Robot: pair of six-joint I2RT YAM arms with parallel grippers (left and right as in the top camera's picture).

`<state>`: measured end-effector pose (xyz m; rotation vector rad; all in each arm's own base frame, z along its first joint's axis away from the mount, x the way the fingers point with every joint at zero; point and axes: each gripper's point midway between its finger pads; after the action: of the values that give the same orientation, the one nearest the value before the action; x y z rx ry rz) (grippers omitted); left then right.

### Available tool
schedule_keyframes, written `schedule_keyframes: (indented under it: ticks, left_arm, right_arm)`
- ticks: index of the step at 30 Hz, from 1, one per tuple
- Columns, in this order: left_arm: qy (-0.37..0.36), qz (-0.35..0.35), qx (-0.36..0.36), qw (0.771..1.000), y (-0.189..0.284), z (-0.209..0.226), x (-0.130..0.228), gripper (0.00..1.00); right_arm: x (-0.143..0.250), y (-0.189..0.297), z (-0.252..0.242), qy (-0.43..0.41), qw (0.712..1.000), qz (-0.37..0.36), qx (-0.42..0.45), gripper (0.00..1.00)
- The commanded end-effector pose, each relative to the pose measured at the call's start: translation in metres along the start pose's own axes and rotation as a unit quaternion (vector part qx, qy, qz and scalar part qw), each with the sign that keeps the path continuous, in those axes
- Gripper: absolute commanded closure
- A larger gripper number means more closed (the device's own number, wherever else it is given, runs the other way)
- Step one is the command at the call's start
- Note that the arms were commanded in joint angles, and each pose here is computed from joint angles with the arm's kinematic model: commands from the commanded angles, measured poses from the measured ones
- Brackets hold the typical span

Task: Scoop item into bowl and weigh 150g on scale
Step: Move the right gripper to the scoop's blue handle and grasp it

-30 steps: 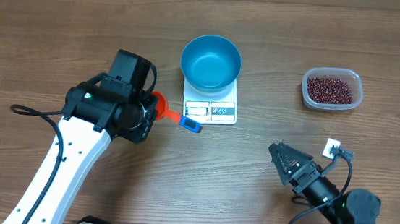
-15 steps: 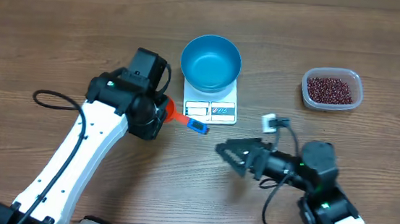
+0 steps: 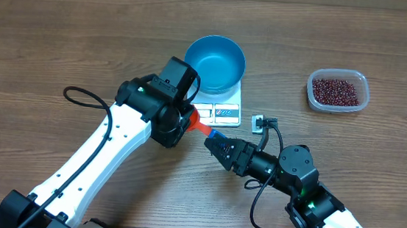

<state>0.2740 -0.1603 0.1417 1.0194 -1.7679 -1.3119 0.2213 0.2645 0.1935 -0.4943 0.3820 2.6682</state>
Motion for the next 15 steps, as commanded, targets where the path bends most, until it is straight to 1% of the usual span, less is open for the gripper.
schedule_keyframes:
  ticks: [1,3,8,11,15]
  left_arm:
    - [-0.012,0.003,0.002,1.0,-0.001,-0.002,0.011,0.96]
    - [-0.02,0.005,0.001,1.0,-0.001,-0.002,0.017,0.96]
    - [-0.03,-0.003,0.003,1.0,-0.002,-0.002,0.02,0.96]
    - [-0.033,-0.006,0.003,0.999,-0.002,-0.002,0.02,0.96]
    - [-0.033,-0.006,0.003,0.999,-0.002,-0.002,0.02,0.96]
  right_arm:
    - [-0.012,-0.002,0.008,-0.019,0.999,-0.026,-0.002,0.45]
    - [-0.017,-0.001,0.0,-0.023,0.999,-0.045,0.017,0.48]
    - [-0.022,-0.003,-0.008,-0.026,0.997,-0.06,0.034,0.54]
    - [-0.021,-0.004,-0.011,-0.028,0.997,-0.057,0.037,0.62]
    - [-0.021,-0.004,-0.011,-0.028,0.997,-0.057,0.037,0.69]
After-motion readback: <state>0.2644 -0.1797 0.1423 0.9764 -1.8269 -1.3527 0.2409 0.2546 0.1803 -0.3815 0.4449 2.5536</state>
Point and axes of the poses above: each gripper's point midway between its finger pads, its own y axis back along the fingers, its own z axis along the line the jaws close on, x = y × z, and after that the axes turned 3 degrees about y, right-handed
